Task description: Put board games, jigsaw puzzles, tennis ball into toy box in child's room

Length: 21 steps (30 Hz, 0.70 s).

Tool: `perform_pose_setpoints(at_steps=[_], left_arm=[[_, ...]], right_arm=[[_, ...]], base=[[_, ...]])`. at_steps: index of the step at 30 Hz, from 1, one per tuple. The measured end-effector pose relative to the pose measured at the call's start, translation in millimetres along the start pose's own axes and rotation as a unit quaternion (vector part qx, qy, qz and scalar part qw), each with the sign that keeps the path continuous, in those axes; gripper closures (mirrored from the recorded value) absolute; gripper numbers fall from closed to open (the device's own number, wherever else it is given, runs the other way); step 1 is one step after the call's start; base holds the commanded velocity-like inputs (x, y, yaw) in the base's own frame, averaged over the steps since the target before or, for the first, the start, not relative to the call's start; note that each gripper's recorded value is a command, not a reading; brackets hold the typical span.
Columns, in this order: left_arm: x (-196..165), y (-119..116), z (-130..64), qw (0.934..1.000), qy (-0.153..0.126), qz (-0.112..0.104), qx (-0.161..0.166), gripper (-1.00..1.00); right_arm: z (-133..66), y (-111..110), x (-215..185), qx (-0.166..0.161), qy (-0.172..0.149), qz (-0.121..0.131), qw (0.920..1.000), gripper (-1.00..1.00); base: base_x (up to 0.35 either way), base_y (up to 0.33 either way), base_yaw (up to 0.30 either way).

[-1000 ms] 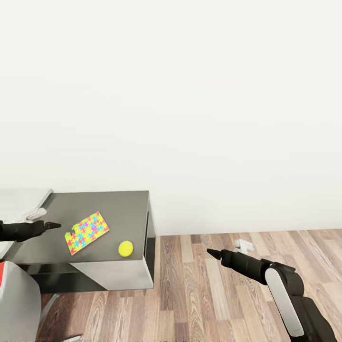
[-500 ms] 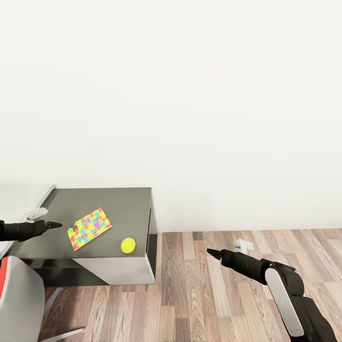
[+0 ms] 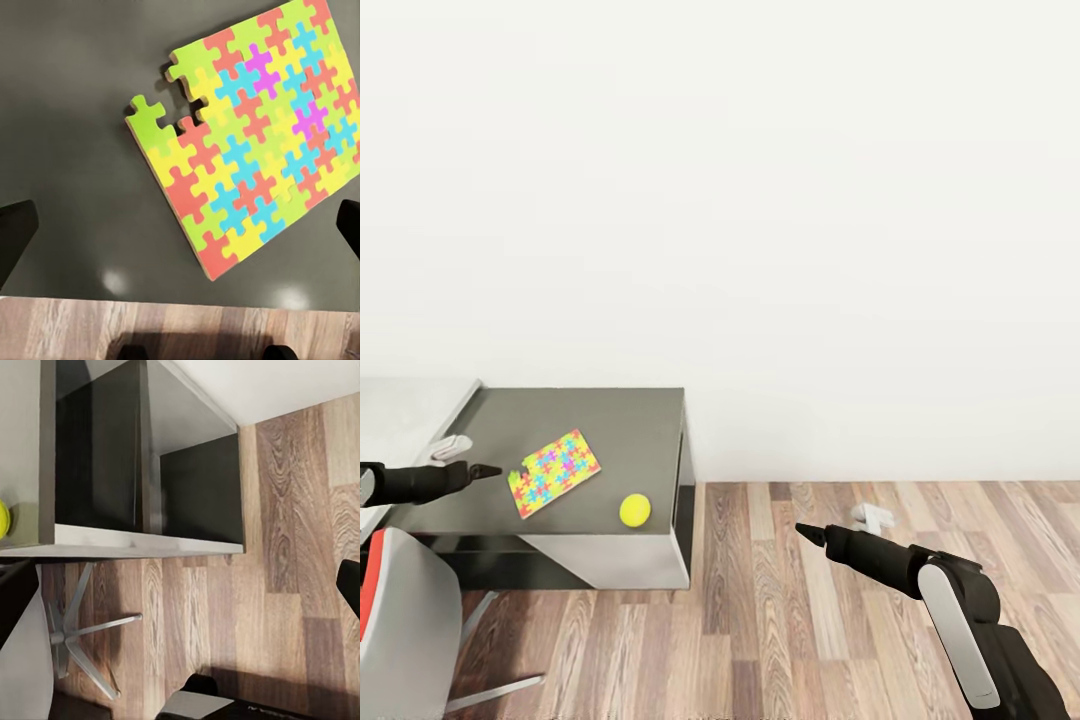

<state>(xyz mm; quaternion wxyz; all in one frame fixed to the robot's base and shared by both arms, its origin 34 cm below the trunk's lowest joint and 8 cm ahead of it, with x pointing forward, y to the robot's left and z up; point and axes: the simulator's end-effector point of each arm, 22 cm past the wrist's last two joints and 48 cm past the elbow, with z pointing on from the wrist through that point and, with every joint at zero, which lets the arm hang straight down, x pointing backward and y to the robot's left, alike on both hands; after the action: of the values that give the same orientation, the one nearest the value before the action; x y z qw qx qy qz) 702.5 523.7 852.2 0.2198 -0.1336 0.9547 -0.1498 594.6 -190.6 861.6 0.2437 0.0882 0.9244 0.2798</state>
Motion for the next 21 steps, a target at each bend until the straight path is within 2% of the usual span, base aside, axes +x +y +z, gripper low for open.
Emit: perform_pose_setpoints(at_steps=[8,21], left_arm=[[5.4,-6.9,10.7,0.9999,0.005,-0.001,0.010,-1.00],[7.5,-24.2,28.7,0.9991,-0.003,-0.021,0.038,-1.00]], right_arm=[[3.8,-3.0,4.2,0.001,0.005,0.003,1.0000,-1.00],[10.5,-5.9,11.3,0.002,0.013,0.010,0.9999,-1.00]], base=[[0.000,0.000,0.064],[0.001,-0.001,0.064]])
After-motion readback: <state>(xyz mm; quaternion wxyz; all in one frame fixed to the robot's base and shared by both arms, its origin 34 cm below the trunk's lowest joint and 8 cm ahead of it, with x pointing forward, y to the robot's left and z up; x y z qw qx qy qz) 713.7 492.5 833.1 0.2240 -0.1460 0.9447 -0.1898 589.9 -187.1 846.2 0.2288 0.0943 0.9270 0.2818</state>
